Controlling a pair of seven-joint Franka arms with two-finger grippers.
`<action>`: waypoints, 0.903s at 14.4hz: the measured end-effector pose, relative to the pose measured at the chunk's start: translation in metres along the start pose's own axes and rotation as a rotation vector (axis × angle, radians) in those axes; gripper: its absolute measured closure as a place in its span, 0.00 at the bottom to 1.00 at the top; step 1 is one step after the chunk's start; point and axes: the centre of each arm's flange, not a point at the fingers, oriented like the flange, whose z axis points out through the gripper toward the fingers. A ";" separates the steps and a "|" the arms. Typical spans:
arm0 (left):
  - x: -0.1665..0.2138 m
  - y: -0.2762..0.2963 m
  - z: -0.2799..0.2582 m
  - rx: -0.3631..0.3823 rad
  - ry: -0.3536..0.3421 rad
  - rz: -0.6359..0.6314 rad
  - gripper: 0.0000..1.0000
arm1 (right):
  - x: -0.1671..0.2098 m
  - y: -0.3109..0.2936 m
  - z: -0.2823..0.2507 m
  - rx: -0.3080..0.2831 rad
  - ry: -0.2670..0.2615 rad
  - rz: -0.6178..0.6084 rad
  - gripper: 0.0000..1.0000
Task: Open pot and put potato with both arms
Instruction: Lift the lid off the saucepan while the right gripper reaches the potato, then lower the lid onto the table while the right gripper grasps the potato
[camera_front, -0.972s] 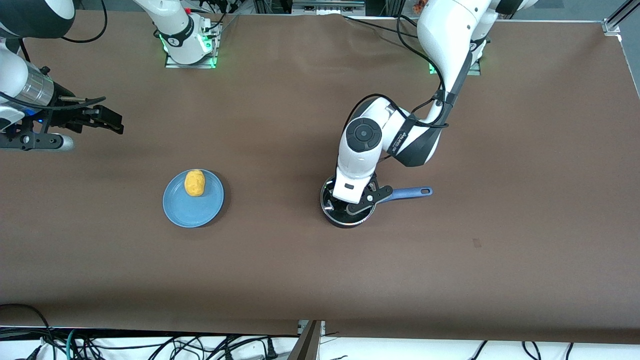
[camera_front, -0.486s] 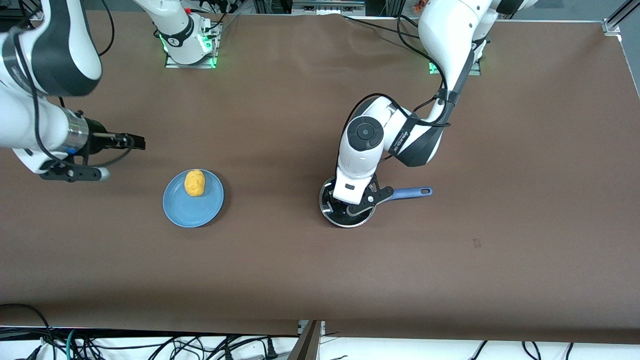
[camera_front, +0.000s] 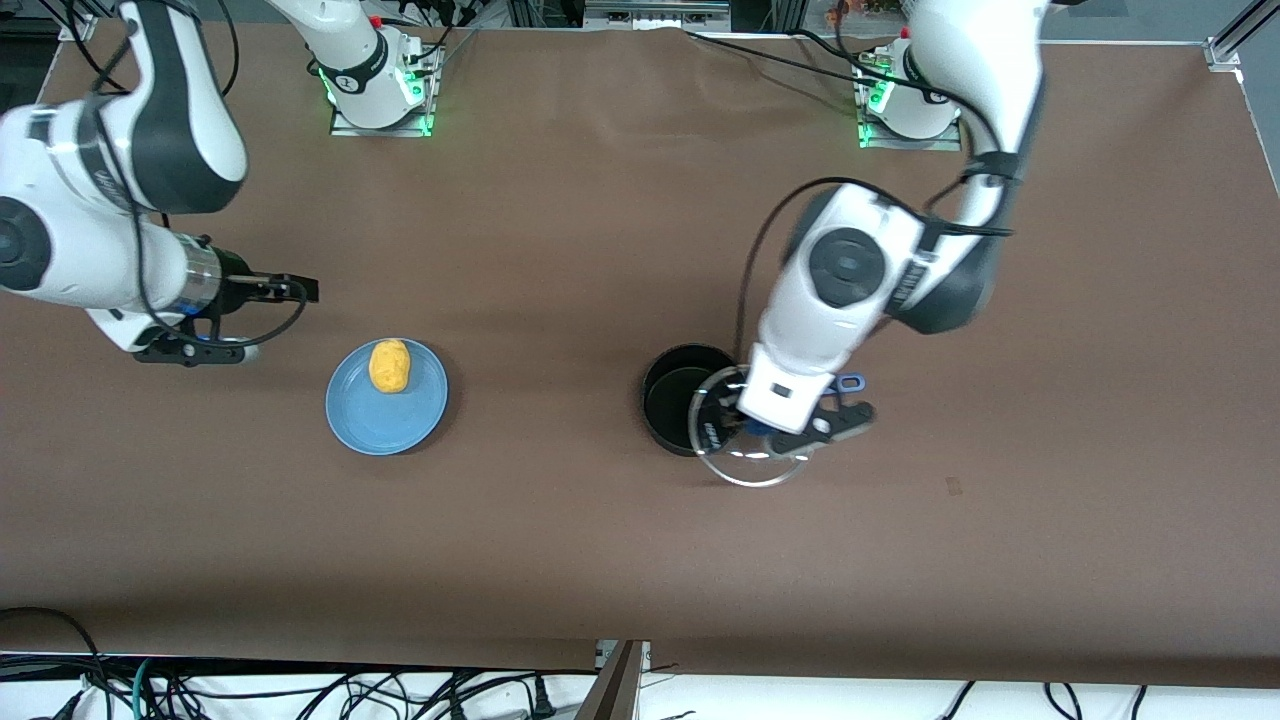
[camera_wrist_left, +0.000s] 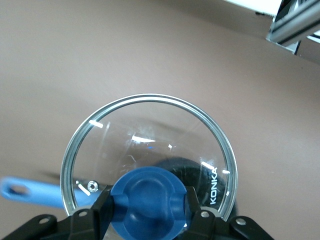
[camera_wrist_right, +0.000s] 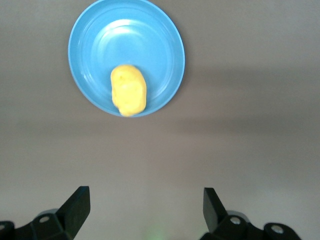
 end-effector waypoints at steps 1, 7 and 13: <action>0.018 -0.022 -0.008 -0.002 -0.008 0.049 0.40 | 0.003 -0.004 0.017 0.003 0.028 -0.007 0.00; 0.089 -0.166 -0.025 0.037 -0.102 0.364 0.40 | 0.056 -0.039 0.134 0.029 0.130 -0.050 0.00; 0.112 -0.308 0.007 0.035 -0.201 0.507 0.40 | 0.070 -0.045 0.177 0.035 0.123 -0.056 0.06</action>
